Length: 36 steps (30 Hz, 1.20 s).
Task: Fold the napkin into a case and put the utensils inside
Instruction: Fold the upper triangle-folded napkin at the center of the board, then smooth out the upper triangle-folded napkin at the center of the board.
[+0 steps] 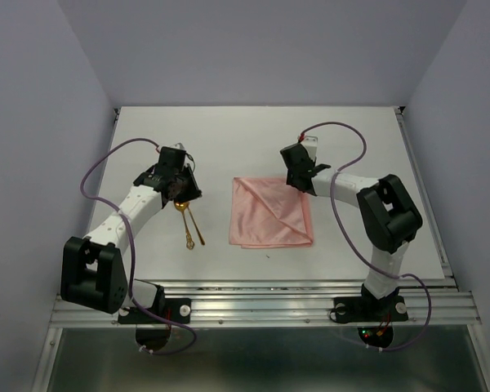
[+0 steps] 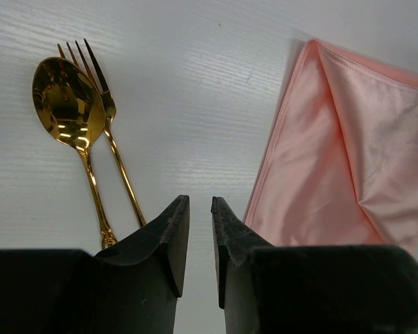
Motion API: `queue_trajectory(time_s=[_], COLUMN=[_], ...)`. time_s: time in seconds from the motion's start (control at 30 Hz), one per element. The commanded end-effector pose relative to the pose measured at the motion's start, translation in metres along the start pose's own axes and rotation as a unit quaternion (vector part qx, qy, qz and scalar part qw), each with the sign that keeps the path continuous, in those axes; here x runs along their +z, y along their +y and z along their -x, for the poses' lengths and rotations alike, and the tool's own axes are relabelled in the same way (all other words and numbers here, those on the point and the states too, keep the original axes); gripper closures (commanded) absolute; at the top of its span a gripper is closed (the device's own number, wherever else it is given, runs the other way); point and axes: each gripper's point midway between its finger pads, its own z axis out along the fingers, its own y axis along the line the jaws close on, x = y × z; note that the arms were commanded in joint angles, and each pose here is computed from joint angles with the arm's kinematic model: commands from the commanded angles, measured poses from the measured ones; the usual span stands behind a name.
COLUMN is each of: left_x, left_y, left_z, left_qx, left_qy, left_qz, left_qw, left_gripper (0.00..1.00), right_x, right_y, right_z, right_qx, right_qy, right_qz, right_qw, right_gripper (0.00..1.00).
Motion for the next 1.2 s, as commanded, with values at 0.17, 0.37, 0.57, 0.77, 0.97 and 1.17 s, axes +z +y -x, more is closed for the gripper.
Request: queue_trajectory(time_s=[0.17, 0.37, 0.57, 0.77, 0.97, 1.17], left_x=[0.007, 0.026, 0.051, 0.071, 0.098, 0.113], left_y=[-0.032, -0.079, -0.122, -0.146, -0.156, -0.157], left_z=[-0.004, -0.009, -0.006, -0.006, -0.013, -0.013], left_qx=[0.019, 0.039, 0.05, 0.059, 0.07, 0.077], left_qy=[0.018, 0.041, 0.063, 0.08, 0.099, 0.105], left_qz=[-0.042, -0.071, -0.099, -0.122, -0.122, -0.114], left_qw=[0.999, 0.996, 0.992, 0.988, 0.985, 0.985], left_gripper=[0.69, 0.7, 0.79, 0.9, 0.91, 0.91], right_x=[-0.052, -0.083, -0.114, -0.149, -0.173, -0.164], right_y=[-0.009, -0.01, -0.021, -0.017, -0.001, -0.005], right_z=[0.056, 0.031, -0.021, -0.072, -0.115, -0.134], right_qx=[0.062, 0.089, 0.096, 0.08, 0.045, 0.045], right_qy=[-0.068, -0.029, 0.041, 0.103, 0.137, 0.144], right_qz=[0.03, 0.093, 0.135, 0.194, 0.221, 0.175], right_qw=[0.995, 0.991, 0.985, 0.972, 0.965, 0.973], right_gripper=[0.57, 0.62, 0.76, 0.76, 0.76, 0.78])
